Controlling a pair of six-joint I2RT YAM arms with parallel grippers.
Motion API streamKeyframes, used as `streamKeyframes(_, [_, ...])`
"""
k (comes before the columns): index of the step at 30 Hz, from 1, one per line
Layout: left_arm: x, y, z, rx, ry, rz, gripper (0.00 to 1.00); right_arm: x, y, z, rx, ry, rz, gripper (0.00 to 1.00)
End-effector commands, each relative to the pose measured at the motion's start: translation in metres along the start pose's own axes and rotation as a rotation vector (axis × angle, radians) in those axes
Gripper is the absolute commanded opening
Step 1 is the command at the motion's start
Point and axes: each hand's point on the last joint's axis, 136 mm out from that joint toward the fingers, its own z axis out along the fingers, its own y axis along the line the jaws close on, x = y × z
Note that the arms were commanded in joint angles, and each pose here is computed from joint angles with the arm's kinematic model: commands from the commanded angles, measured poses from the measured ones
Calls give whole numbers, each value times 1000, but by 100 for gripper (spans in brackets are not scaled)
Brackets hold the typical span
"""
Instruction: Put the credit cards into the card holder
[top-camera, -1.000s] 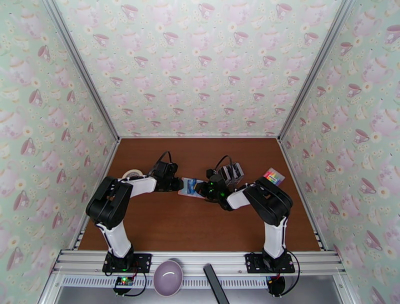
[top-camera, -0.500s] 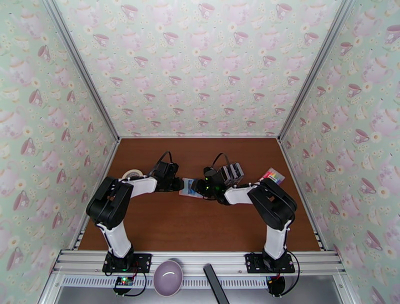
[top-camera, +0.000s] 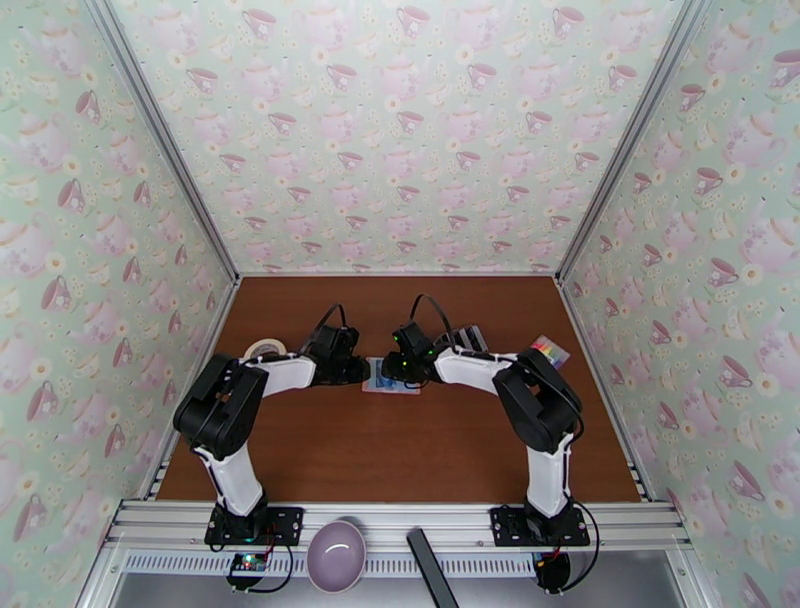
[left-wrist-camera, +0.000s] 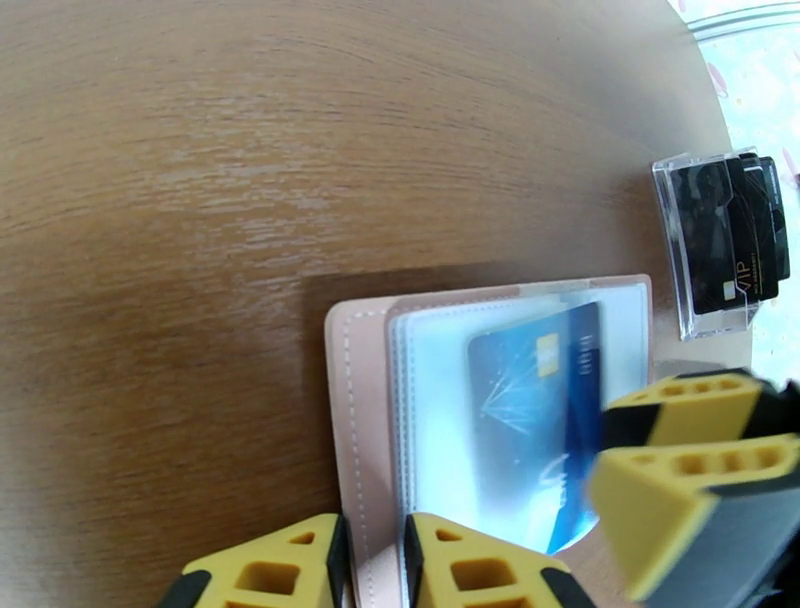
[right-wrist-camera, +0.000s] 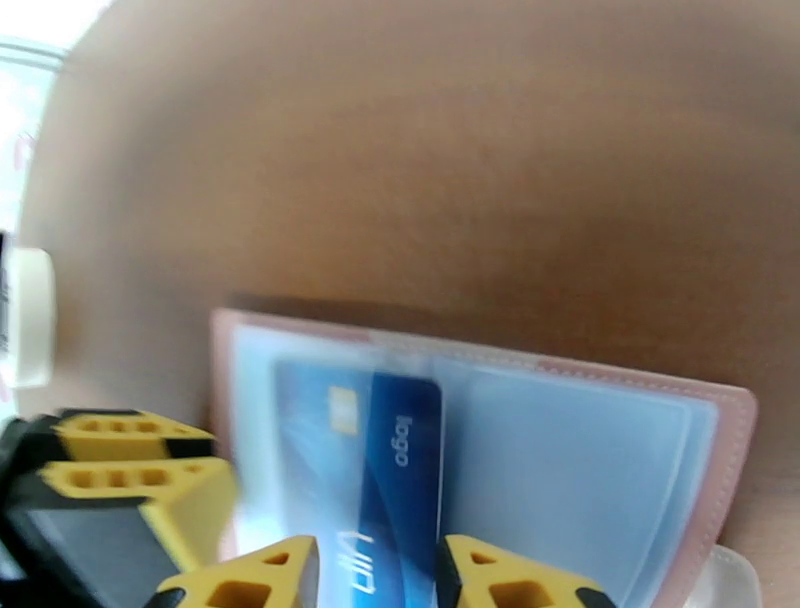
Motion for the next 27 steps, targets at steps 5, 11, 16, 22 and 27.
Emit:
streamKeyframes(5, [35, -7, 10, 39, 95, -28, 24, 15, 12, 5, 46, 52, -74, 35])
streamKeyframes(11, [41, -13, 12, 53, 98, -28, 24, 11, 24, 4, 28, 45, -79, 34])
streamKeyframes(16, [43, -17, 12, 59, 99, -27, 26, 10, 29, 6, 7, 45, -68, 33])
streamKeyframes(22, [42, -19, 10, 64, 94, -33, 26, -6, 40, -1, -31, -7, -60, 33])
streamKeyframes(27, [40, -19, 5, 62, 86, -40, 29, -16, 30, -20, -3, -38, -70, 41])
